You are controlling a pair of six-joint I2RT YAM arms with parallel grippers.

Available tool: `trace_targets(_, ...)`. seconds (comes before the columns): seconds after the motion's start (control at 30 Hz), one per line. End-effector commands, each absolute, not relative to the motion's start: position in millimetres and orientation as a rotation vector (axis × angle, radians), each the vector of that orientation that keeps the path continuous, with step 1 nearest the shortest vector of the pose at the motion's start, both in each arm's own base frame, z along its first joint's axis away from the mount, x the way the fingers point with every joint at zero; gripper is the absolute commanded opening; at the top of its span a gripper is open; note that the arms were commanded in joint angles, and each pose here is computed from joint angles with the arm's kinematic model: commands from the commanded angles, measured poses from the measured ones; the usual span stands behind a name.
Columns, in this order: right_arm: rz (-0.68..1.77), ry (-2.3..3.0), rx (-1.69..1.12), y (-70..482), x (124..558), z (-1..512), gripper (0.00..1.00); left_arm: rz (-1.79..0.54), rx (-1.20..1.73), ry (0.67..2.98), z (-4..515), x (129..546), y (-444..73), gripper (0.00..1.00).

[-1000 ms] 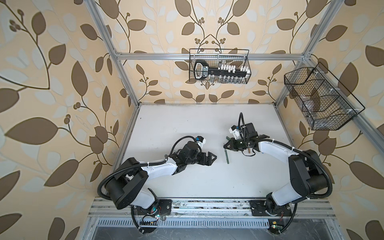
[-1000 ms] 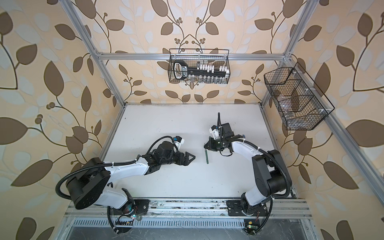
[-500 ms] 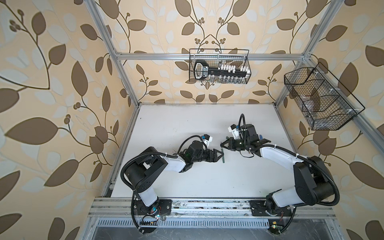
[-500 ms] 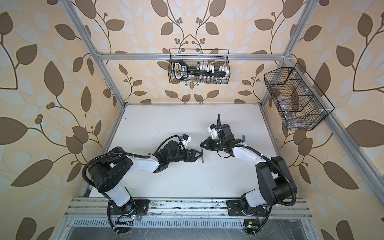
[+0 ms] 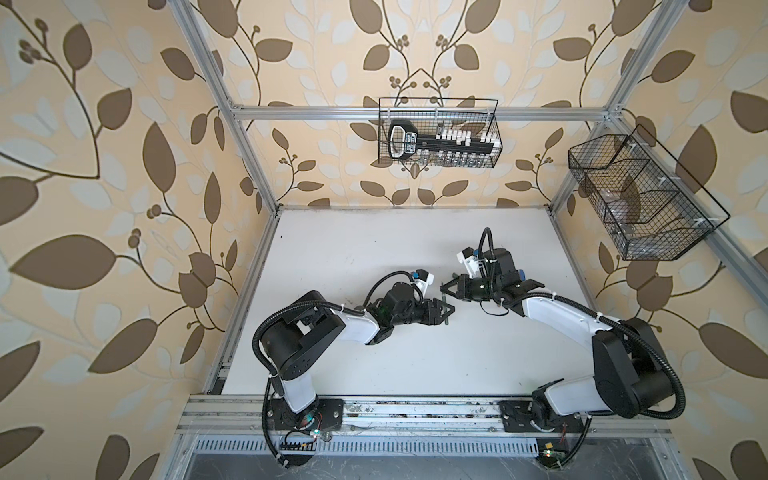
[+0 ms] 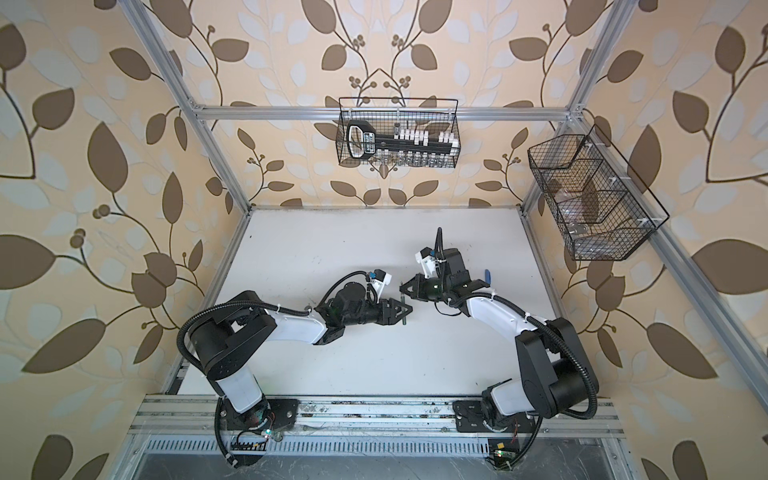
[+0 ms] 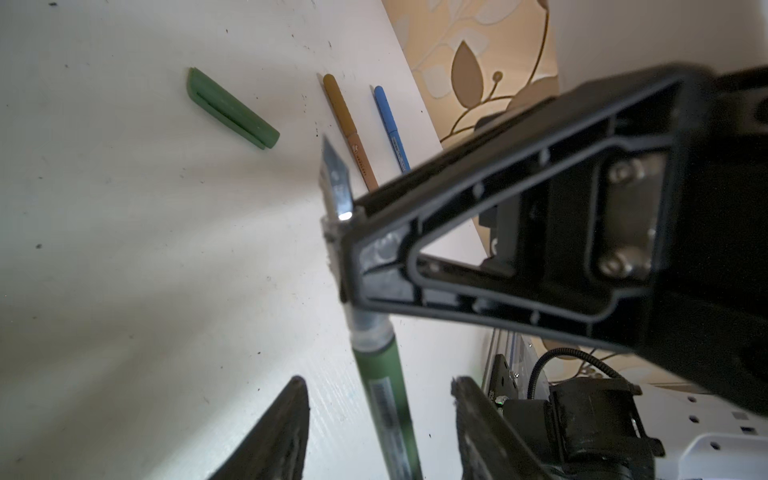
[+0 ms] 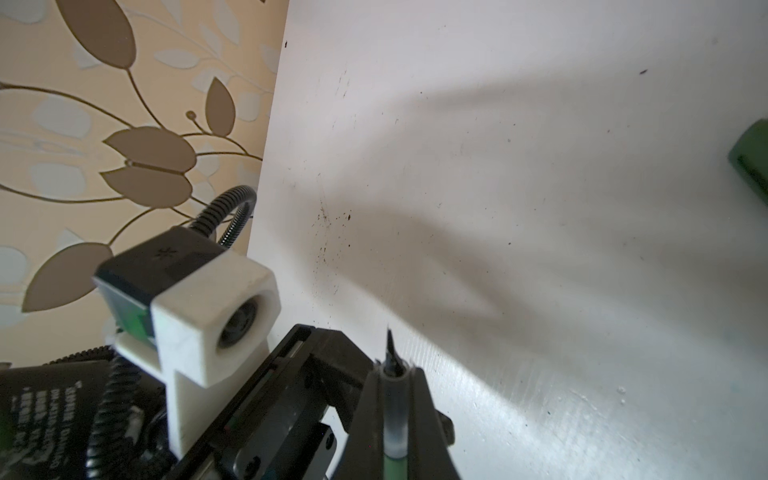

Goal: Insert the pens into the pen caps
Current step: 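Close the left gripper on the green pen barrel held by the right gripper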

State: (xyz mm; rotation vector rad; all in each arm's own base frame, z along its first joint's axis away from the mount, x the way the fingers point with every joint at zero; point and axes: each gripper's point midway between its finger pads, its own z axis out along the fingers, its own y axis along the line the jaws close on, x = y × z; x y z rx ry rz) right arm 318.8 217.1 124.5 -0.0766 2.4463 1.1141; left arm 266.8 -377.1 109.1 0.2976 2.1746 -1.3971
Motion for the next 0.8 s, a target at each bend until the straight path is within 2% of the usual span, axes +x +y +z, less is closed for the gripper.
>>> trace_targets(0.0,1.115,2.437,-0.079,216.8,314.9,125.4,0.02,-1.428,0.331,2.094,135.1,271.2,-384.5,0.55)
trace_targets(0.2,1.096,2.438,-0.079,214.9,315.2,123.9,0.02,-1.398,0.362,2.112,136.3,270.0,-385.6,0.48)
trace_targets(0.53,1.104,2.416,-0.088,217.8,314.3,128.4,0.02,-1.383,0.382,2.126,137.6,269.2,-390.2,0.27)
trace_targets(0.77,1.055,2.402,-0.113,215.0,313.0,131.0,0.07,-1.297,0.409,2.155,138.1,271.8,-385.8,0.15)
